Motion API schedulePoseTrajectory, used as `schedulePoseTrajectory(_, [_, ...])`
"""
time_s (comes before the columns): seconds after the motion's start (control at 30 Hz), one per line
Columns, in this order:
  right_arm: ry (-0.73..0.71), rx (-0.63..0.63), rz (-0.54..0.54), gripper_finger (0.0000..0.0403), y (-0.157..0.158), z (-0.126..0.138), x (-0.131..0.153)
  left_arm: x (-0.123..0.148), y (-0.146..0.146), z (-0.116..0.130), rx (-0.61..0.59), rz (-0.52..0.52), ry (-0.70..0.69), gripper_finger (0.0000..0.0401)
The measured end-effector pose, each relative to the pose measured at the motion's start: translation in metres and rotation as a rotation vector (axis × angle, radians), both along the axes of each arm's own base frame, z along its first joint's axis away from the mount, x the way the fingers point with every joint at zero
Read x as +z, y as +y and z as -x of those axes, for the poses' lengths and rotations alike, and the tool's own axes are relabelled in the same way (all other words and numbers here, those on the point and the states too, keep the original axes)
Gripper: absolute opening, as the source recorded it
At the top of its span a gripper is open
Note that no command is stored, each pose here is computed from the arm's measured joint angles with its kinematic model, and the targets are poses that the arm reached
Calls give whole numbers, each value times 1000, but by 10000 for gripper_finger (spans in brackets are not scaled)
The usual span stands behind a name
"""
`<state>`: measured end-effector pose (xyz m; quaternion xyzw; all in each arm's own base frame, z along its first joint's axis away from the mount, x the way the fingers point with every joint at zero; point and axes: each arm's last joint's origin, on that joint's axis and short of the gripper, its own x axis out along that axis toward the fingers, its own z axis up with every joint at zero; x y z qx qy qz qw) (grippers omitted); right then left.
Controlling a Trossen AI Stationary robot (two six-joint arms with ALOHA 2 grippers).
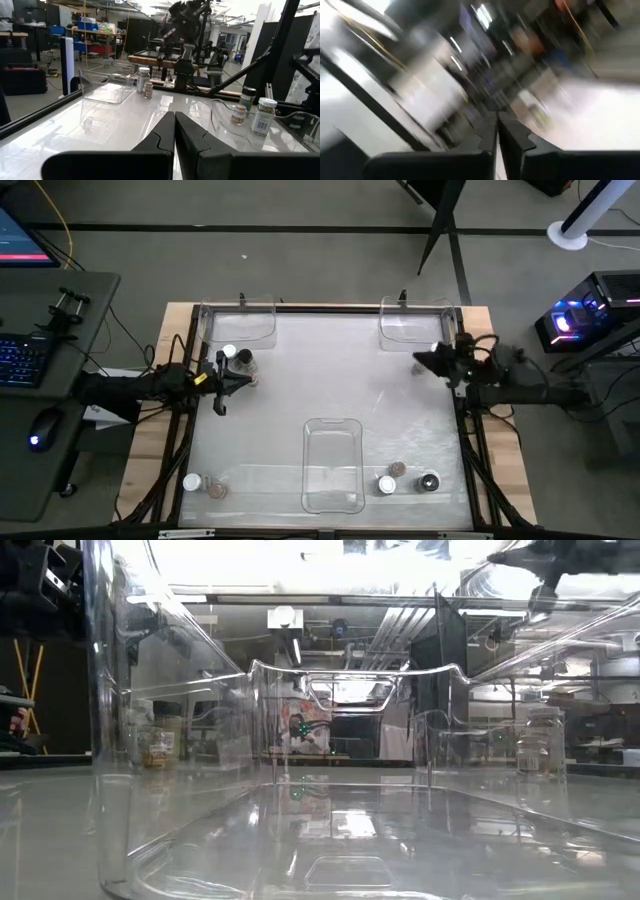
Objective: Sort spices by type
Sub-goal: Put the top right white seasoning bottle into the bottom transparent bin
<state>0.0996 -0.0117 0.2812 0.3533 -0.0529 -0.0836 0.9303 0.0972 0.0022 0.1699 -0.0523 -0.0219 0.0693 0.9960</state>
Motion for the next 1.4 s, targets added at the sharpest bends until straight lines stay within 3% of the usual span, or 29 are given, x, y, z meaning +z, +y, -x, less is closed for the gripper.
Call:
schedulePoseTrajectory(0.13, [366,82,-33,76,2,-6,20,0,0,0,0,0,0,0])
schedulePoseTrajectory(0.27, [596,101,-41,163,2,-13,40,0,0,0,0,0,0,0])
schedulePoseTrajectory(0.33, [698,6,-67,205,-2,-17,50,0,0,0,0,0,0,0])
schedulePoseTrajectory(0.47, [896,-309,-239,261,-13,-22,60,0,0,0,0,0,0,0])
schedulePoseTrajectory(0.63, [1104,-655,-393,274,-31,-28,58,0,0,0,0,0,0,0])
schedulePoseTrajectory(0.7, [1161,-731,-496,275,-40,-32,50,0,0,0,0,0,0,0])
schedulePoseTrajectory(0.8, [1238,-788,-569,275,-52,-38,35,0,0,0,0,0,0,0])
schedulePoseTrajectory(1.1, [1428,-721,-646,275,-88,-45,6,0,0,0,0,0,0,0])
schedulePoseTrajectory(1.17, [1425,-695,-623,275,-96,-45,3,0,0,0,0,0,0,0])
schedulePoseTrajectory(1.3, [1492,-528,-551,275,-105,-40,-3,0,0,0,0,0,0,0])
schedulePoseTrajectory(1.4, [1523,-490,-530,275,-110,-35,-7,0,0,0,0,0,0,0])
